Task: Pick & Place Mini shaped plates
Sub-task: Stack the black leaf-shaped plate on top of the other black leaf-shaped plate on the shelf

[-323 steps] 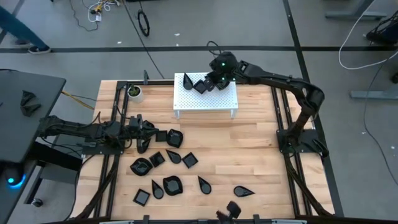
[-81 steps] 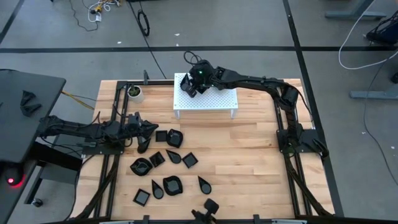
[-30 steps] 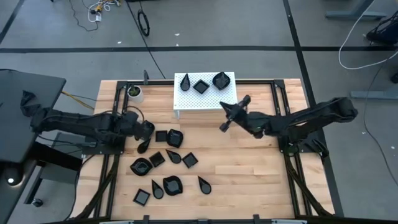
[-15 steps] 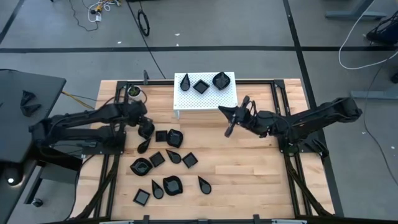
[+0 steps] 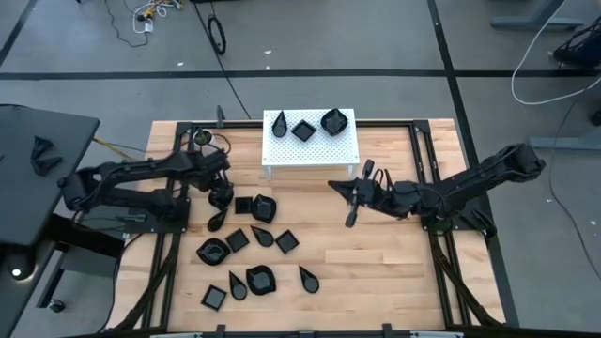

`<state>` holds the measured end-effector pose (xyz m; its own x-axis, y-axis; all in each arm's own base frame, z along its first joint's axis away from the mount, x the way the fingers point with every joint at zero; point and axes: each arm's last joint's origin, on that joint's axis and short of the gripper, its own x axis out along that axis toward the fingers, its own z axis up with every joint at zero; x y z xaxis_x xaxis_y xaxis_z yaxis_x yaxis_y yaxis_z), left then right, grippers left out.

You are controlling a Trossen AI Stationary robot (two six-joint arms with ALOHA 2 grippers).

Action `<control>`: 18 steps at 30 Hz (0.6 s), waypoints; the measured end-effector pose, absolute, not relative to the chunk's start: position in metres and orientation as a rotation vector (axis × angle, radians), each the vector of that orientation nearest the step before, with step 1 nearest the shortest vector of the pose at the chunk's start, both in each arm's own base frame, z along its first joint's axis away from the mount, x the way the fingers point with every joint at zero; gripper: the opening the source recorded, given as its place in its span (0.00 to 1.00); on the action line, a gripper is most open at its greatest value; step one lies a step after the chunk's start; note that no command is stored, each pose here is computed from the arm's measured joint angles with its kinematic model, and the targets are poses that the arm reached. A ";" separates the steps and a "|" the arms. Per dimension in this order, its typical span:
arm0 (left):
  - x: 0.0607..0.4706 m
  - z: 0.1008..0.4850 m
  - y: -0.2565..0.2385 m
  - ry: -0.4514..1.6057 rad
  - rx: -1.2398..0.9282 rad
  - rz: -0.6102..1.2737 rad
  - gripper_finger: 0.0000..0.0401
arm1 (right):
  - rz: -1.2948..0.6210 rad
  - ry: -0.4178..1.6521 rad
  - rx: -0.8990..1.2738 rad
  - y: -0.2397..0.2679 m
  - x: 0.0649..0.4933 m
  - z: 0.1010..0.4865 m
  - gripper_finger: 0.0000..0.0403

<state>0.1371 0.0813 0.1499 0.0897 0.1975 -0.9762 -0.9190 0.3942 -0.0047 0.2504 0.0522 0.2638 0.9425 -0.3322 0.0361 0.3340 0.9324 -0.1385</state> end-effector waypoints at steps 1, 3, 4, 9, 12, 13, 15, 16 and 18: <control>0.138 0.148 0.082 1.195 -0.787 0.971 0.42 | -0.331 -0.014 -0.138 0.055 0.250 0.264 0.01; 0.139 0.146 0.082 1.206 -0.781 0.970 0.39 | -0.316 -0.016 -0.134 0.058 0.249 0.264 0.01; 0.140 0.145 0.083 1.205 -0.778 0.971 0.37 | -0.310 -0.017 -0.130 0.060 0.249 0.264 0.01; 0.143 0.144 0.085 1.185 -0.770 0.966 0.21 | -0.291 -0.021 -0.117 0.065 0.247 0.264 0.01; 0.143 0.144 0.085 1.190 -0.753 0.957 0.09 | -0.283 -0.023 -0.106 0.067 0.247 0.264 0.01; 0.143 0.144 0.085 1.188 -0.750 0.957 0.05 | -0.282 -0.022 -0.099 0.067 0.247 0.264 0.01; 0.143 0.146 0.085 1.181 -0.733 0.962 0.02 | -0.281 -0.015 -0.089 0.067 0.247 0.263 0.01; 0.143 0.147 0.086 1.178 -0.720 0.958 0.02 | -0.281 -0.008 -0.082 0.067 0.247 0.262 0.01; 0.142 0.151 0.085 1.179 -0.704 0.948 0.03 | -0.280 0.011 -0.072 0.067 0.247 0.260 0.01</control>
